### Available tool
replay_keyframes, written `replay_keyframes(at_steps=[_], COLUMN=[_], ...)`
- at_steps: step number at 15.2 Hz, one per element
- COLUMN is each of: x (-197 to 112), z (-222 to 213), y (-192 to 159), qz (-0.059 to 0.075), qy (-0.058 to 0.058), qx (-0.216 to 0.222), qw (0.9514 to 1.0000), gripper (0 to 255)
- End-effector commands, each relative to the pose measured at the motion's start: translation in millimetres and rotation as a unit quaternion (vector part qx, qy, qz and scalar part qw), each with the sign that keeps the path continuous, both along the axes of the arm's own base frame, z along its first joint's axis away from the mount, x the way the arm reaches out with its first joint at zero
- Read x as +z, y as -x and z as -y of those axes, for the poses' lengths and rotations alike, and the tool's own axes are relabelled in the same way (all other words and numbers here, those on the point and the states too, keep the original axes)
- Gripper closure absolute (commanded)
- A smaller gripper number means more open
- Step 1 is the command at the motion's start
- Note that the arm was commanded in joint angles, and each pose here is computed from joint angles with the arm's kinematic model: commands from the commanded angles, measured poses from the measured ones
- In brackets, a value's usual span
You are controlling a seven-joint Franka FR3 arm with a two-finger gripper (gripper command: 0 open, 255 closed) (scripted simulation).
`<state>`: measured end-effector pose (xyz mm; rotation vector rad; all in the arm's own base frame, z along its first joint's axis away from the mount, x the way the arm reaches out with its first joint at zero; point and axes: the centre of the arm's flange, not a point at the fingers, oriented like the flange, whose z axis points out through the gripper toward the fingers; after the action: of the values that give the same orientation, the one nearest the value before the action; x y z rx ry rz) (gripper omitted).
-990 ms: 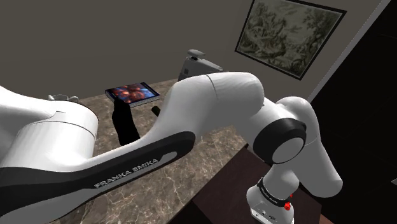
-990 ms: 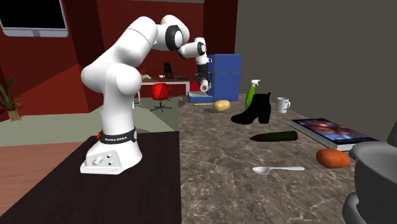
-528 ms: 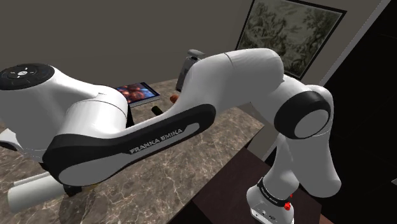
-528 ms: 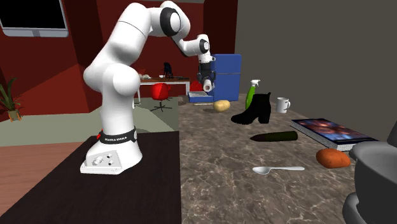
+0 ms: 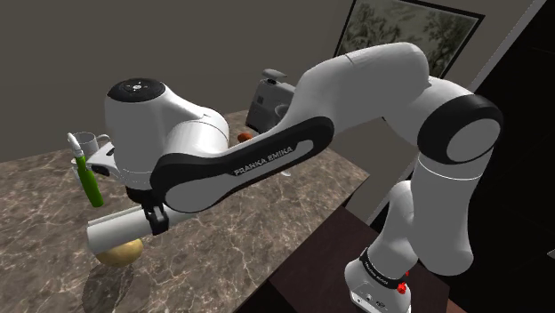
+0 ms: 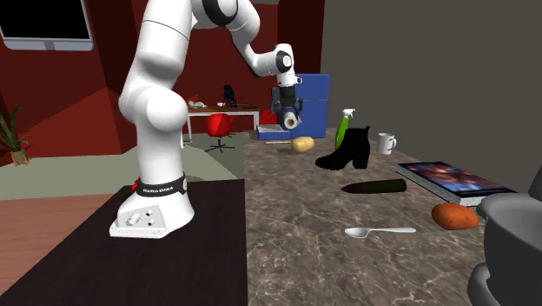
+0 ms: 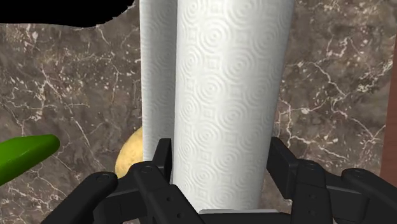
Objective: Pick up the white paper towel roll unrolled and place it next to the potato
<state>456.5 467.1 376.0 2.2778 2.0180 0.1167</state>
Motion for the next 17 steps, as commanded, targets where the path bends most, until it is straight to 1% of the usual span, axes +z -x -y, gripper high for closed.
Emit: replay_keyframes(at_steps=[1,14,17], x=[0.1,0.5,-15.4], z=[26.6,194.1,194.1], y=[-3.7,-30.7,-30.7], qz=[0.0,0.0,0.0], qy=[0.0,0.0,0.0], qx=[0.0,0.0,0.0], qw=[1.0,1.0,1.0], gripper=[255,255,255])
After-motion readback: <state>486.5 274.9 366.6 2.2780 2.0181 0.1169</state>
